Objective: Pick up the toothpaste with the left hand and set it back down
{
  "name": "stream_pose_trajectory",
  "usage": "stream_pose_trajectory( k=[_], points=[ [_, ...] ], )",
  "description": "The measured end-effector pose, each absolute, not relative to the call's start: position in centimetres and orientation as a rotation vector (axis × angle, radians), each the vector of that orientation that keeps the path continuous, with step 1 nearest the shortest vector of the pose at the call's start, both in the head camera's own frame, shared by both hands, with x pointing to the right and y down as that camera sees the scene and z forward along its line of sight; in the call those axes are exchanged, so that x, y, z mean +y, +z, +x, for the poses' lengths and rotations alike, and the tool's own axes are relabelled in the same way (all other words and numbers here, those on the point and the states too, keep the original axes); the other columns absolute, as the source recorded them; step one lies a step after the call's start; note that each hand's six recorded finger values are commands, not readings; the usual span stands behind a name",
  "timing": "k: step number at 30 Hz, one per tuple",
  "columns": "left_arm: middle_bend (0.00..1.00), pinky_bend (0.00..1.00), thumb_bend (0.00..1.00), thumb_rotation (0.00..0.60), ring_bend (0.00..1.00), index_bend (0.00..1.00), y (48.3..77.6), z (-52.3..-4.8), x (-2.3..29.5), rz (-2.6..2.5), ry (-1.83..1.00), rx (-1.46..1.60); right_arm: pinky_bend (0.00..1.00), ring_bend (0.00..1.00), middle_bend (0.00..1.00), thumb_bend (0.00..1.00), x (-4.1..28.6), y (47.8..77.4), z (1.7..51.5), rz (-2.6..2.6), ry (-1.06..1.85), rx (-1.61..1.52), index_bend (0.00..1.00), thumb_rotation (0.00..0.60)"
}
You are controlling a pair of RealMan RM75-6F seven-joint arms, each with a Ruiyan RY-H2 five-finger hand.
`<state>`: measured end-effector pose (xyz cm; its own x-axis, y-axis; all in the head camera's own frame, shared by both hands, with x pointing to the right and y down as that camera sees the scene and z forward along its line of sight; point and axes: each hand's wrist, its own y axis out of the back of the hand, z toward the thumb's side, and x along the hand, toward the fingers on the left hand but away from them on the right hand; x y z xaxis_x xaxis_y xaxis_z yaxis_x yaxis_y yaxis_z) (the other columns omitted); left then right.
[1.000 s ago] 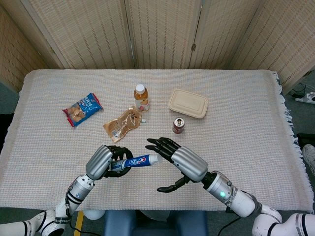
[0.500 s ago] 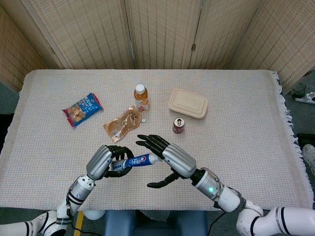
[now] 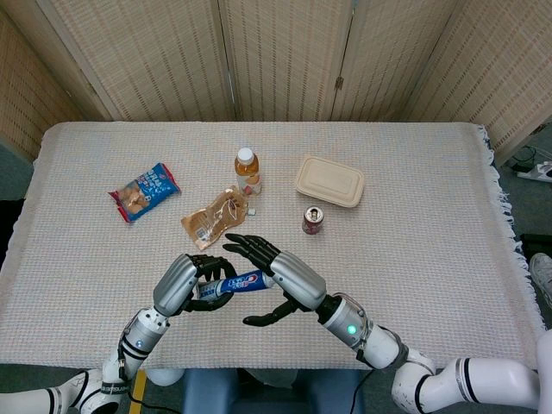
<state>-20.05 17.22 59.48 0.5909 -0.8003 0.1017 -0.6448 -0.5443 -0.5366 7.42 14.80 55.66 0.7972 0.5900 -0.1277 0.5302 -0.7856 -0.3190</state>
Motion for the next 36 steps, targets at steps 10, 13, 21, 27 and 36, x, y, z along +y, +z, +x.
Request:
stream_pose_trajectory(
  k=[10,13,21,27,36],
  points=[
    [0.81,0.68,0.86,0.6,0.71,0.78,59.0,-19.8,17.1,-2.388,-0.429,1.18,0.0,0.0,0.0,0.07,15.3,55.8,5.8,-2.783,0.229,-0.895,0.0,0.193],
    [0.81,0.68,0.86,0.6,0.71,0.78,58.8,-19.7,17.0,-2.388,-0.41,1.189,0.0,0.0,0.0,0.07,15.4,55.7,5.5,-2.812,0.197,-0.909,0.0,0.191],
    [0.82,0.68,0.86,0.6,0.71,0.78,58.6,-19.6,16.9,-2.378,-0.37,1.206,0.0,0.0,0.0,0.07,15.5,56.1,5.4,-2.89,0.142,-0.95,0.0,0.187],
    [0.82,0.68,0.86,0.6,0.71,0.79,58.9,-19.8,16.8,-2.357,-0.388,1.195,0.0,0.0,0.0,0.07,15.3,56.4,5.7,-2.889,0.142,-0.952,0.0,0.188],
    [0.83,0.68,0.86,0.6,0.72,0.79,59.7,-20.8,16.9,-2.309,-0.451,1.163,0.0,0.0,0.0,0.07,14.4,55.7,7.1,-2.806,0.177,-0.954,0.0,0.183]
  ],
)
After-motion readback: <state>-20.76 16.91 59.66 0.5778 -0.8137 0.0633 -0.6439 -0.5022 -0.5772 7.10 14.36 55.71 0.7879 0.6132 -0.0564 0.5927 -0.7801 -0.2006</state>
